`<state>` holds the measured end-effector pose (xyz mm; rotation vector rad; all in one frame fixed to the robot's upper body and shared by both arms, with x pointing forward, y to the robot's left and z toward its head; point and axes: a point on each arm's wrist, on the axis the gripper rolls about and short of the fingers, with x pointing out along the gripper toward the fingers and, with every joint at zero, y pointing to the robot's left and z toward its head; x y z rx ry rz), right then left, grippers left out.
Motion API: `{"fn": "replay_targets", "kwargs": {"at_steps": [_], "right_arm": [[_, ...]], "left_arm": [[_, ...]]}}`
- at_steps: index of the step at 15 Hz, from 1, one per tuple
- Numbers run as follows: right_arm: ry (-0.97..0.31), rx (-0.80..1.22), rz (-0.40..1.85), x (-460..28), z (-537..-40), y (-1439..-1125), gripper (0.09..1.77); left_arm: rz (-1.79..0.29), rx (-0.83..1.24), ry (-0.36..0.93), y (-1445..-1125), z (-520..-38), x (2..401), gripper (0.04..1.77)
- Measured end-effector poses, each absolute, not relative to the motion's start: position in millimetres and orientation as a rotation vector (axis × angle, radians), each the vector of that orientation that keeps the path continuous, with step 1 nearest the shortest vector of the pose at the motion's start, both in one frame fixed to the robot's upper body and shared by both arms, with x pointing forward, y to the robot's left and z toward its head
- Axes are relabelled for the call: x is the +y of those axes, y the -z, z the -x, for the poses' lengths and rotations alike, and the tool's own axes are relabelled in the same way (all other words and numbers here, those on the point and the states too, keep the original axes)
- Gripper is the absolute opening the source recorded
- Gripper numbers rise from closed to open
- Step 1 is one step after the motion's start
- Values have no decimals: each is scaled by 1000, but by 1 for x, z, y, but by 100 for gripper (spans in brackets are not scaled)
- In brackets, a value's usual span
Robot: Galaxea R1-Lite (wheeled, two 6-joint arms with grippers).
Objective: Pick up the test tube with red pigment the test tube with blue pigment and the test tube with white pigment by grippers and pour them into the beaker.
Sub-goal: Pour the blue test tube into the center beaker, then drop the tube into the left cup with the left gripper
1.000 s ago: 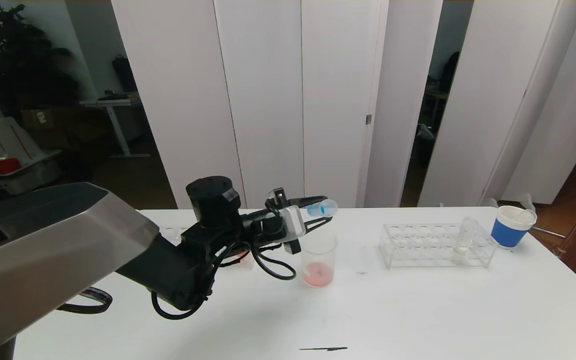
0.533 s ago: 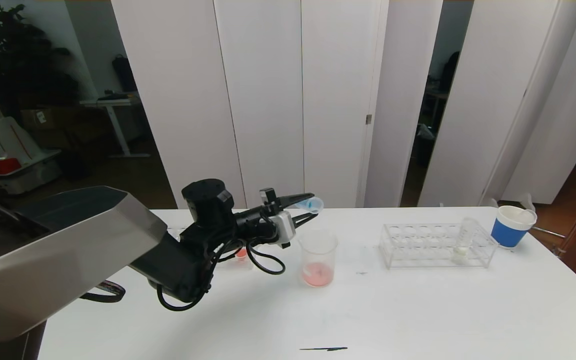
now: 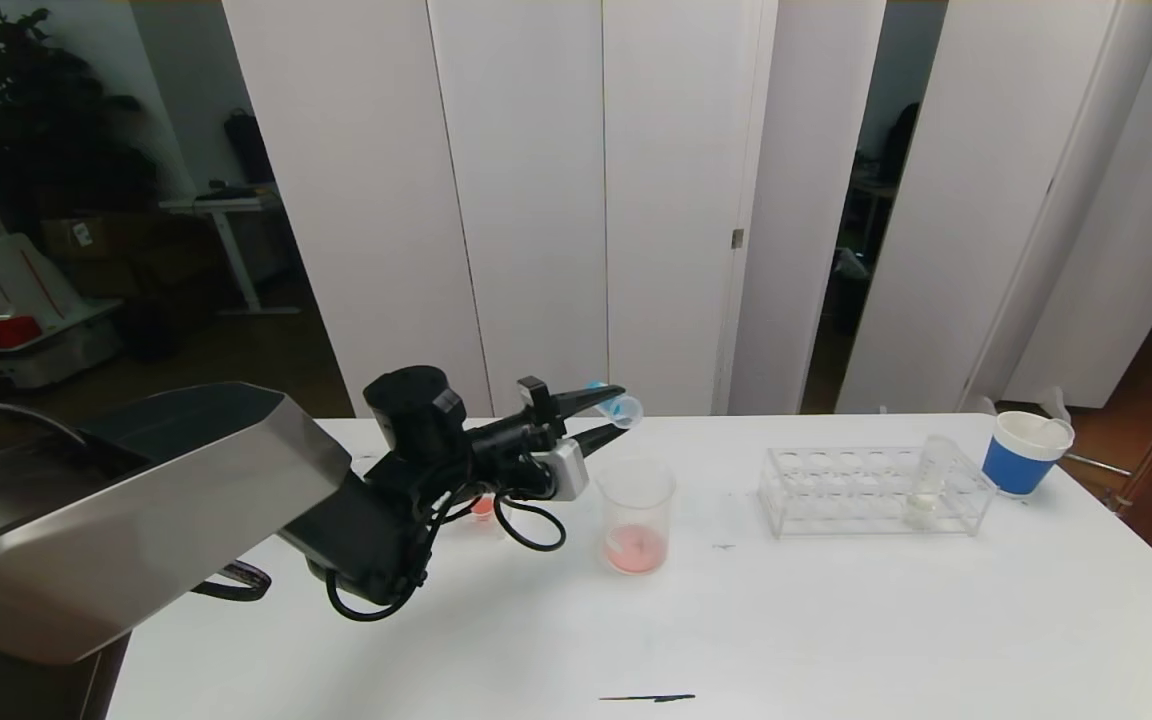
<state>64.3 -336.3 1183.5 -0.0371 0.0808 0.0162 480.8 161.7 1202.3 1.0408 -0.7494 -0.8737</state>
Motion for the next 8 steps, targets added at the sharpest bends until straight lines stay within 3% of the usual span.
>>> {"fn": "replay_targets", "kwargs": {"at_steps": [8], "right_arm": [[-16, 81, 37, -336, -64, -1184, 175]], "left_arm": [[-1146, -791, 806, -1201, -490, 171, 57]]}}
